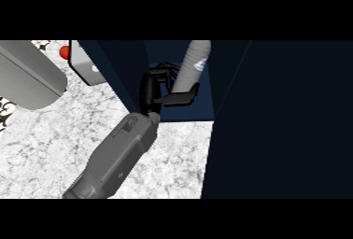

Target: Pick up the bottled water, place it into the cabinet and close the cabinet

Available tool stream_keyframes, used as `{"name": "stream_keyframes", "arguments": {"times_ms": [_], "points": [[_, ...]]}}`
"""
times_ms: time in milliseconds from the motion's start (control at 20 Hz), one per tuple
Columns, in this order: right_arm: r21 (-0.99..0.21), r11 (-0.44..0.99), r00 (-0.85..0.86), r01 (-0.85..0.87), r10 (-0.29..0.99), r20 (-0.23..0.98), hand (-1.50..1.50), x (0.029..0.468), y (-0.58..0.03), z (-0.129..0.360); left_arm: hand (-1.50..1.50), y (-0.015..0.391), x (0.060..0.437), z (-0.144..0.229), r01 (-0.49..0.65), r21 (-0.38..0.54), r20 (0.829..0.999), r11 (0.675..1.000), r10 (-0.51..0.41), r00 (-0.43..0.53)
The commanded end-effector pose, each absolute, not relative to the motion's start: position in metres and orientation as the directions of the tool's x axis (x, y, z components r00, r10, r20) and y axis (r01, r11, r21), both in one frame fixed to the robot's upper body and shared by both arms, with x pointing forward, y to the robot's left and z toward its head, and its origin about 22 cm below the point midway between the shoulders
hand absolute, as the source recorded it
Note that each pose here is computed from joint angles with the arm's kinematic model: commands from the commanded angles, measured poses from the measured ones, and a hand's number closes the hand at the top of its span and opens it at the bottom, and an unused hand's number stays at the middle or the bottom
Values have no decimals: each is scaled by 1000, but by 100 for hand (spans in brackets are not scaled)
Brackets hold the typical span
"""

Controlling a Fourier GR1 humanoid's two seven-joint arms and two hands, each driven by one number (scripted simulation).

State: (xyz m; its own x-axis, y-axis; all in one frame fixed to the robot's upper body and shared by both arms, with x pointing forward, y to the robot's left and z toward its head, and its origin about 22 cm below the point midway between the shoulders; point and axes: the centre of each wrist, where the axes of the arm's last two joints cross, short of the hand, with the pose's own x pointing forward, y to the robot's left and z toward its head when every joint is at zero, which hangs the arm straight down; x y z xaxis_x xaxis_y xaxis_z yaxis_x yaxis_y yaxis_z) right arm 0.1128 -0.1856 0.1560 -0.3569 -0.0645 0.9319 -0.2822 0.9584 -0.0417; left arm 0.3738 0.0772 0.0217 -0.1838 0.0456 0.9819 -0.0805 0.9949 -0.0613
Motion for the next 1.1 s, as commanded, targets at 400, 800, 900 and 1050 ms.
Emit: {"name": "stream_keyframes", "arguments": {"times_ms": [400,800,900,1050], "points": [[-24,950,-368,-311,-98,925,-150,105,-193,159,150,90,410,18,-253,123,975,960,-164,-149],[-38,943,-392,-330,-100,914,-150,99,-197,164,150,96,420,20,-276,187,955,943,-241,-174],[-44,944,-392,-328,-94,915,-150,103,-197,157,-150,115,428,25,-272,212,946,939,-267,-183],[-44,940,-397,-337,-99,912,-150,98,-200,167,-150,99,420,15,-286,230,942,930,-286,-173]]}}
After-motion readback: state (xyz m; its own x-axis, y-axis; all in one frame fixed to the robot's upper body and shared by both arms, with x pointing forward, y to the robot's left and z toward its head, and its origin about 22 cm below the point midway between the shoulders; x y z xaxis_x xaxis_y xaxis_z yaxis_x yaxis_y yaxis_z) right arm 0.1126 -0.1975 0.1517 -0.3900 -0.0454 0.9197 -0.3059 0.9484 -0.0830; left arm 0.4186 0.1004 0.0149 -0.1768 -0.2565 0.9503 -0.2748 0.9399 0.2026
